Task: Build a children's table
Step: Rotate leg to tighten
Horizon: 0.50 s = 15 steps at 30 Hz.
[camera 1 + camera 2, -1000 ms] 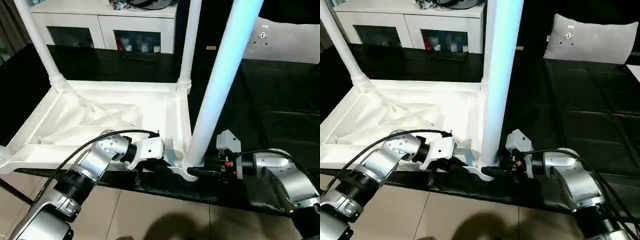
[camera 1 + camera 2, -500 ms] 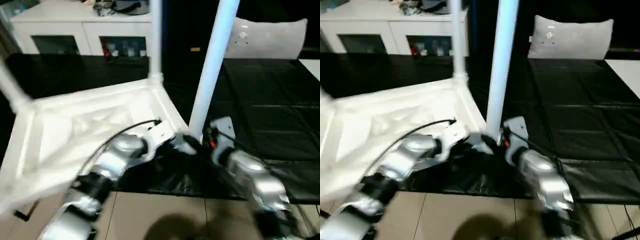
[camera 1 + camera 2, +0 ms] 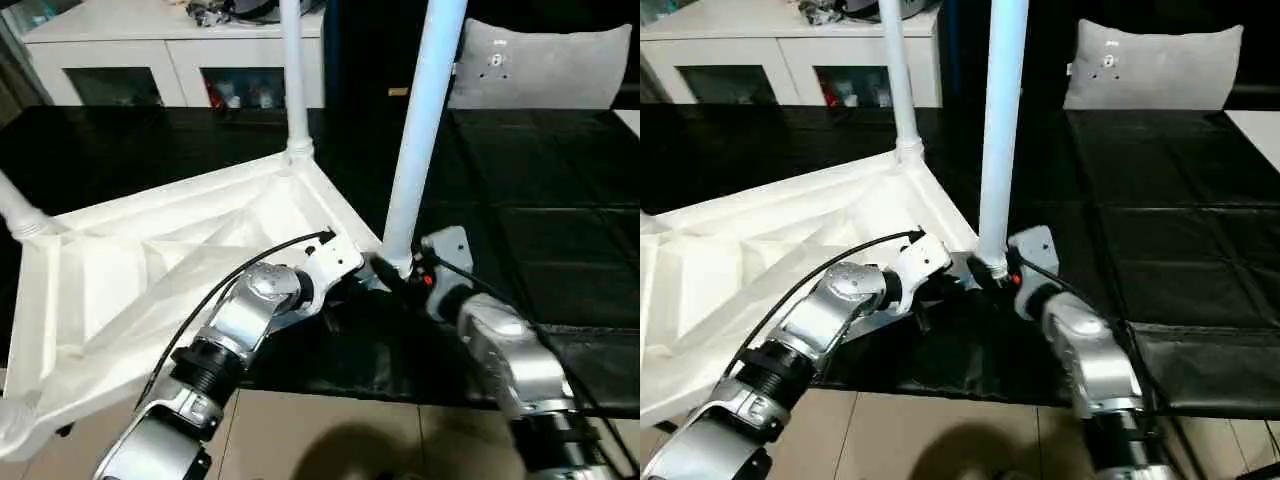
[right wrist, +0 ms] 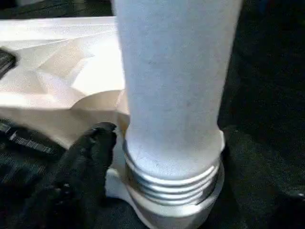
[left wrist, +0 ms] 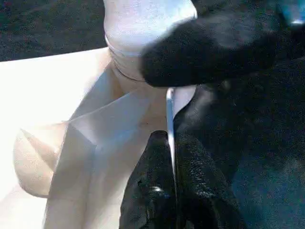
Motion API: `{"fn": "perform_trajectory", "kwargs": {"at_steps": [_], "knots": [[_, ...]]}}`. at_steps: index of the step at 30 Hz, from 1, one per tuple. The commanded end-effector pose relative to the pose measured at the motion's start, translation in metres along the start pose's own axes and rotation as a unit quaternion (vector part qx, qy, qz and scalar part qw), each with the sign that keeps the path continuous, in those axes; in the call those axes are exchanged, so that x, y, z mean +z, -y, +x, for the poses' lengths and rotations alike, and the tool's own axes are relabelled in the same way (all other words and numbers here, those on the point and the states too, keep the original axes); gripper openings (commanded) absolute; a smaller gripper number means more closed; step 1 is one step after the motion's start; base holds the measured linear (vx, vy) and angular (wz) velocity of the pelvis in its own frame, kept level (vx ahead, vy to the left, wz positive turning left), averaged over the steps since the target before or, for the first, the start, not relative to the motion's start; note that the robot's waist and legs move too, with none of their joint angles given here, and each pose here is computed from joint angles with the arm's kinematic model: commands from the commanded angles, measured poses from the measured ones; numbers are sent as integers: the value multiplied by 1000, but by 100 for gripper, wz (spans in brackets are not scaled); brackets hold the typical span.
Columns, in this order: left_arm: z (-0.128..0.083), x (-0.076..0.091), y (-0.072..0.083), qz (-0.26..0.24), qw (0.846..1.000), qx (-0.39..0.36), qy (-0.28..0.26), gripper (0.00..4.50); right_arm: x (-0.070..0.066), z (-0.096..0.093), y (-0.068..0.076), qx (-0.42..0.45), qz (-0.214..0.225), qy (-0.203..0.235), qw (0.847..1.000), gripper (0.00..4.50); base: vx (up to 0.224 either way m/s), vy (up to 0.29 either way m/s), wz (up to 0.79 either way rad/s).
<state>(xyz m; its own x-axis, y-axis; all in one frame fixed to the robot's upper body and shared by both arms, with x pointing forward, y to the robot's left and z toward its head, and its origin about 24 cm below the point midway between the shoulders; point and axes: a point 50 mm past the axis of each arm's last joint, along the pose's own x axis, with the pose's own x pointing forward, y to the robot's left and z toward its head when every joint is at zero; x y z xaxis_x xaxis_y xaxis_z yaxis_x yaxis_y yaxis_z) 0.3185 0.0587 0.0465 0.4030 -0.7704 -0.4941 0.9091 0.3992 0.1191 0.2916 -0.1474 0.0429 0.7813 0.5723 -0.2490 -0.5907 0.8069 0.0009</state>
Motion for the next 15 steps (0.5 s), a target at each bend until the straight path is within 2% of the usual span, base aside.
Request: {"fn": "perform_trajectory", "kwargs": {"at_steps": [1,3,6,10,12,15], "knots": [[-5,6,-3,33,999,-24,16,0,4,-5,-8,61,-21,10,998,413,0,0,0],[-10,2,-4,45,998,-45,11,0,7,-12,-2,76,-27,13,997,428,0,0,0],[-23,-7,-1,84,989,-123,0,0,14,-29,10,143,-50,12,988,441,0,0,0],[-26,-12,1,92,984,-152,-8,0,15,-34,13,173,-64,-3,983,441,0,0,0],[-30,-14,5,115,975,-189,-12,0,16,-40,13,219,-87,-17,972,441,0,0,0],[-32,-13,6,121,971,-205,-7,0,17,-41,11,249,-96,-24,963,441,0,0,0]]}}
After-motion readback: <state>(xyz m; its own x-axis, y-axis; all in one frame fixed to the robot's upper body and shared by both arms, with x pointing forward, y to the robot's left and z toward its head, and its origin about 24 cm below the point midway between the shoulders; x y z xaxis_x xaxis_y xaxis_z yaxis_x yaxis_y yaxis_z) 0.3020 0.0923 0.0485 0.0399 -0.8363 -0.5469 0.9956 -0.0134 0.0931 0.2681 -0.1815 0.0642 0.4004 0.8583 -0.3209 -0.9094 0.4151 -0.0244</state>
